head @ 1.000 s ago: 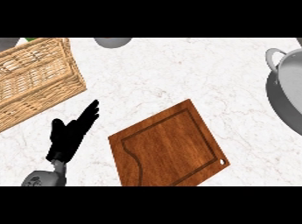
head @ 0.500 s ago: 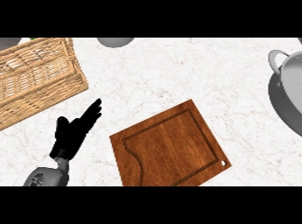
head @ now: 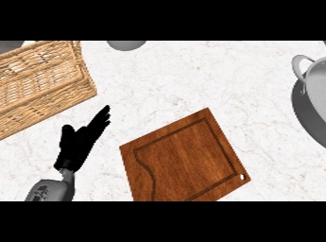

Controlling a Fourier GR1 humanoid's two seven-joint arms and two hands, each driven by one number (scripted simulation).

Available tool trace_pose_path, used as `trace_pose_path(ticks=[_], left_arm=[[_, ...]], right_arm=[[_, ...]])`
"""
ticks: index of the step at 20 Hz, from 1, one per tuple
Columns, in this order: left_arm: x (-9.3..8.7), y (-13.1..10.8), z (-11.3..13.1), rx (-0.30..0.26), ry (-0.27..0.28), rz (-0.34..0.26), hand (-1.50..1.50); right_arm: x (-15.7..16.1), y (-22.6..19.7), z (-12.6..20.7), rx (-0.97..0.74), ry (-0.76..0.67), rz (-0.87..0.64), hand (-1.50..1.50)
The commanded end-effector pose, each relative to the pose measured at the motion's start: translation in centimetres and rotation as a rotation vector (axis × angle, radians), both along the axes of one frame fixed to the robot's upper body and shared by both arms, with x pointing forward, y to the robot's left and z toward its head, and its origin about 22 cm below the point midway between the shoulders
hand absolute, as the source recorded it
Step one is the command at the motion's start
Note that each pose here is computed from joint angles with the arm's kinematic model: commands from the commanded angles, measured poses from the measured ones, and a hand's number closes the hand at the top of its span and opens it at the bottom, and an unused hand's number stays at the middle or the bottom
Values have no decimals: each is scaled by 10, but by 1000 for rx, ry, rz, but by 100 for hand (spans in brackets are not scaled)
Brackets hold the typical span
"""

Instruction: Pick the tomato from the cutting board and place it in the pot

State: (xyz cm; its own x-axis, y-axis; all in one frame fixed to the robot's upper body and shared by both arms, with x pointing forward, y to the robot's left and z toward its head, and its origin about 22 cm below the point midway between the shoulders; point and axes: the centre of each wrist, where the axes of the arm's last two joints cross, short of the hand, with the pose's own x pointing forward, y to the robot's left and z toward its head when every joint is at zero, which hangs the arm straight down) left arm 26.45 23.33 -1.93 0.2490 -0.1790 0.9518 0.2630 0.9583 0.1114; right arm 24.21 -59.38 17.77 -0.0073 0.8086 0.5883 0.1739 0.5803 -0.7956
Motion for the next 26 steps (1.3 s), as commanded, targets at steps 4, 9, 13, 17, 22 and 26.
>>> trace_pose_path(ticks=[4, 9, 13, 17, 22, 26], left_arm=[[-2, 13, -6, -2, 10, 2, 0], [1, 7, 3, 7, -1, -17, 0], [10, -5, 8, 6, -13, -10, 0], [4, -7, 6, 5, -4, -14, 0], [0, 7, -14, -2, 15, -7, 0], [-8, 5, -2, 4, 10, 13, 0]], right_arm=[[49, 36, -2, -159, 104, 52, 150], [73, 64, -18, -459, 176, -38, 150], [87, 77, -33, -515, 328, -65, 150], [92, 90, -72, -492, 634, -102, 150], [122, 122, -75, -465, 730, -91, -150], [124, 134, -94, -168, 459, -24, -150]])
